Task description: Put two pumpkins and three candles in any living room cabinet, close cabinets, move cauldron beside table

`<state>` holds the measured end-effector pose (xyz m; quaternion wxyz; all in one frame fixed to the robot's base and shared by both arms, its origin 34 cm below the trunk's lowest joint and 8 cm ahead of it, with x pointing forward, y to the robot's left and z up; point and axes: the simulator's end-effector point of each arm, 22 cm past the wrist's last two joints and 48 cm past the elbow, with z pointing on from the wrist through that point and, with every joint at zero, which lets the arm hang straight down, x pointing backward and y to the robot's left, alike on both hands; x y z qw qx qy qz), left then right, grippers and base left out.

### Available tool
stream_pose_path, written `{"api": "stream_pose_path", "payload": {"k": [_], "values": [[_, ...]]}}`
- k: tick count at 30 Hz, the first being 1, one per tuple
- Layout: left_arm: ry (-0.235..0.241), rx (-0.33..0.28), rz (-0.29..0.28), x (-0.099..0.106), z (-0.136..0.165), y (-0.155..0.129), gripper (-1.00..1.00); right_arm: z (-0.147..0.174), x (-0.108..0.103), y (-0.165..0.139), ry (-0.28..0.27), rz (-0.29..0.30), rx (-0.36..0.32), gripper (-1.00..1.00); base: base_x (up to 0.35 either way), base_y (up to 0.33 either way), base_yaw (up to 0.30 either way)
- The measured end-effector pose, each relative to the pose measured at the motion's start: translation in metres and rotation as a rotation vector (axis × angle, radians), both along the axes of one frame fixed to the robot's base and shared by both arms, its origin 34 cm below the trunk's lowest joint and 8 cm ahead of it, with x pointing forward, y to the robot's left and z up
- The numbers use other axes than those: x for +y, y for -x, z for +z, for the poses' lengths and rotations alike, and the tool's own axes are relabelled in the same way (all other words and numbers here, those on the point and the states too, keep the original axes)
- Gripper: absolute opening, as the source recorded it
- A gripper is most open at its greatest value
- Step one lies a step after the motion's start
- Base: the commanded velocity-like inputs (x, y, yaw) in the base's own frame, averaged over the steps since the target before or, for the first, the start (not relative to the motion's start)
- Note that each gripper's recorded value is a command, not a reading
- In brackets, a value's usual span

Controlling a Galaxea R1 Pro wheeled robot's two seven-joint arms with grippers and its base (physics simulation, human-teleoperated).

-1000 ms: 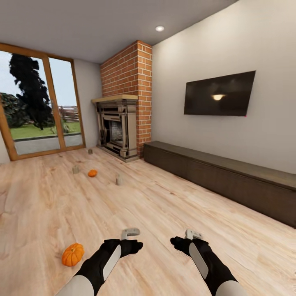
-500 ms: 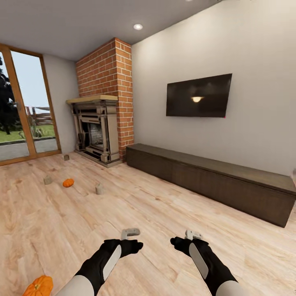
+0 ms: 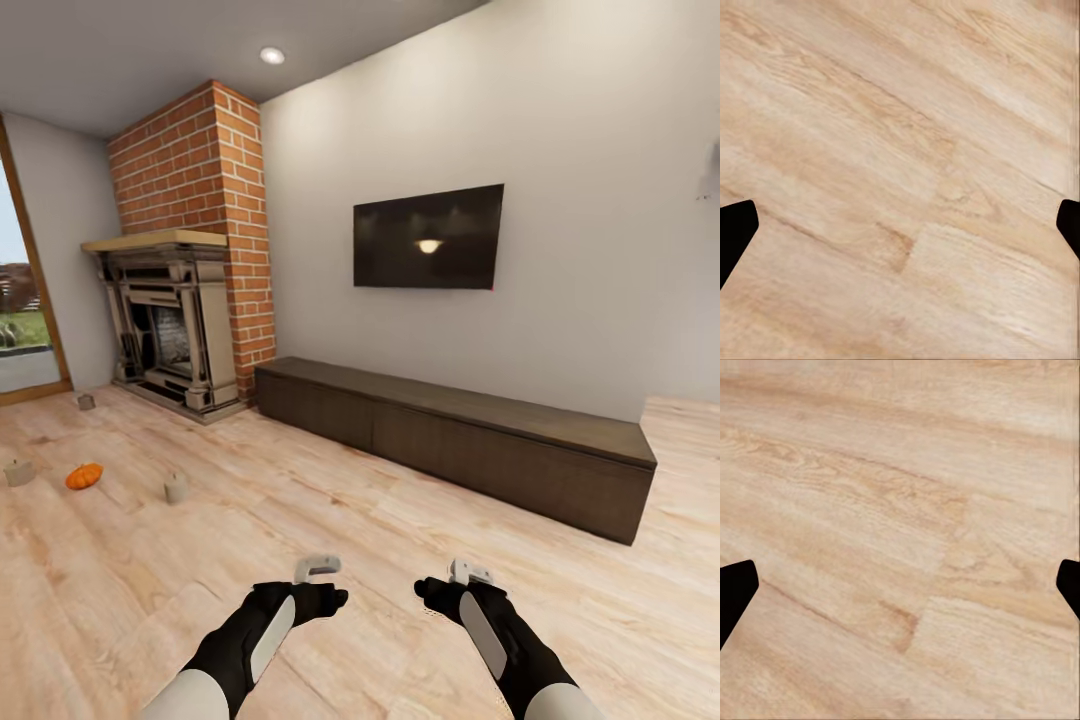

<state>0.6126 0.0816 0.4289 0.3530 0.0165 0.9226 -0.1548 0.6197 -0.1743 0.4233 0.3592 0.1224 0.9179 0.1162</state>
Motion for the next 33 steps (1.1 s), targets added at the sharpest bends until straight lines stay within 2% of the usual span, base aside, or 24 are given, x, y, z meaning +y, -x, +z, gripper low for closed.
{"api": "stream_pose_path", "payload": {"k": [20,33], "values": [[-0.001,-0.015,0.001,0.001,0.008,-0.001,1.0,0.008,0.0,-0.001,-0.001,0.001,-0.015,1.0,0.284,-0.14,-0.27],[0.0,-0.026,0.001,0.001,0.013,-0.002,1.0,0.013,0.0,-0.002,-0.001,0.001,-0.026,1.0,0.277,-0.016,-0.27]]}}
